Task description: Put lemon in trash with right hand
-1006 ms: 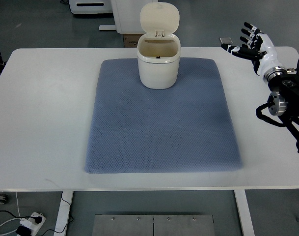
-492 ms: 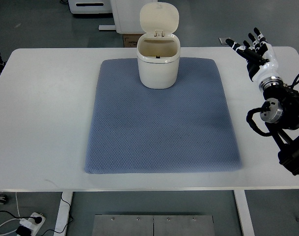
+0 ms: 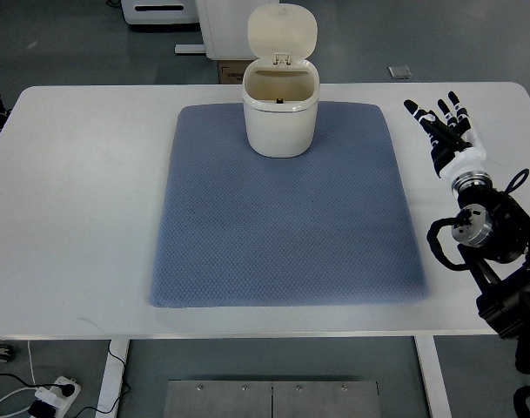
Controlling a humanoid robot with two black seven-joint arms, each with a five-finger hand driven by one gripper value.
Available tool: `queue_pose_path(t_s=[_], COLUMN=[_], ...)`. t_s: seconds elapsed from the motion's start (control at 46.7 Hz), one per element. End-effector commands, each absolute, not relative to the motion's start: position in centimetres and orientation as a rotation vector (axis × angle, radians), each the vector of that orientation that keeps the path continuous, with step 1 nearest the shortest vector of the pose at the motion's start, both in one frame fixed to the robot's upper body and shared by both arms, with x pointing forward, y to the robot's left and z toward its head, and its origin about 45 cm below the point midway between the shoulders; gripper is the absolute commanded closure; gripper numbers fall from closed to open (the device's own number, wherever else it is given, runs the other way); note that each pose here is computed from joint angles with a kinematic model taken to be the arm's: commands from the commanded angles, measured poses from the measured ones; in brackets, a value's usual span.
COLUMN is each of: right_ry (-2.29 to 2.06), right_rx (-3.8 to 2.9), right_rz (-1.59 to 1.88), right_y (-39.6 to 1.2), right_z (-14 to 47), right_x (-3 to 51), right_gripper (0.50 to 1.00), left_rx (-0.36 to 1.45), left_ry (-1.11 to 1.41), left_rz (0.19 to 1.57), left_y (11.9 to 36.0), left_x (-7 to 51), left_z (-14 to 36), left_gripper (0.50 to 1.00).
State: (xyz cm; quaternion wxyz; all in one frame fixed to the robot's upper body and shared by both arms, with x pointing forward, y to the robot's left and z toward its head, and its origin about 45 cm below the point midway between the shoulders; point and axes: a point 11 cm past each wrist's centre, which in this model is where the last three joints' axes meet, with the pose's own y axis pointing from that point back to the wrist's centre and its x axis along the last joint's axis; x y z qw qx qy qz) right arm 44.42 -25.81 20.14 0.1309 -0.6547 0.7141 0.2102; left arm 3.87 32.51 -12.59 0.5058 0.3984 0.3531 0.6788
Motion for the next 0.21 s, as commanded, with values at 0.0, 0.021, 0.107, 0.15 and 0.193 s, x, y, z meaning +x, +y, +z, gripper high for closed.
queue_pose_path(t_s=[0.0,0.021,0.107,0.15,0.193], right_ry=[2.020,2.009,1.971,1.962,1.960], right_rx=[-1.902,-1.903,-1.903,-1.897,-1.890], right_rz=[0.642,0.650,0.683,0.691,0.698], right_y=[-25.38,-25.36,-24.72,-24.53,-24.50], right_z=[19.79,19.63,19.06,19.03,18.94], right_x=[44.15,44.03,43.66,43.63,43.58], right_gripper=[0.500,0.500,0.500,0.500,0.500], left_rx=[0.961,0.962,0.961,0.961,0.961], left_ry=[0.851,0.853,0.851,0.851,0.851], left_rz=[1.637,1.637,1.637,1.637,1.637], left_y=[32.51,32.51,32.51,32.51,32.51], left_x=[3.89,3.80,3.89,3.89,3.89], left_z=[-12.59,-12.60,-12.59,-12.59,-12.59], left_gripper=[0.500,0.500,0.500,0.500,0.500])
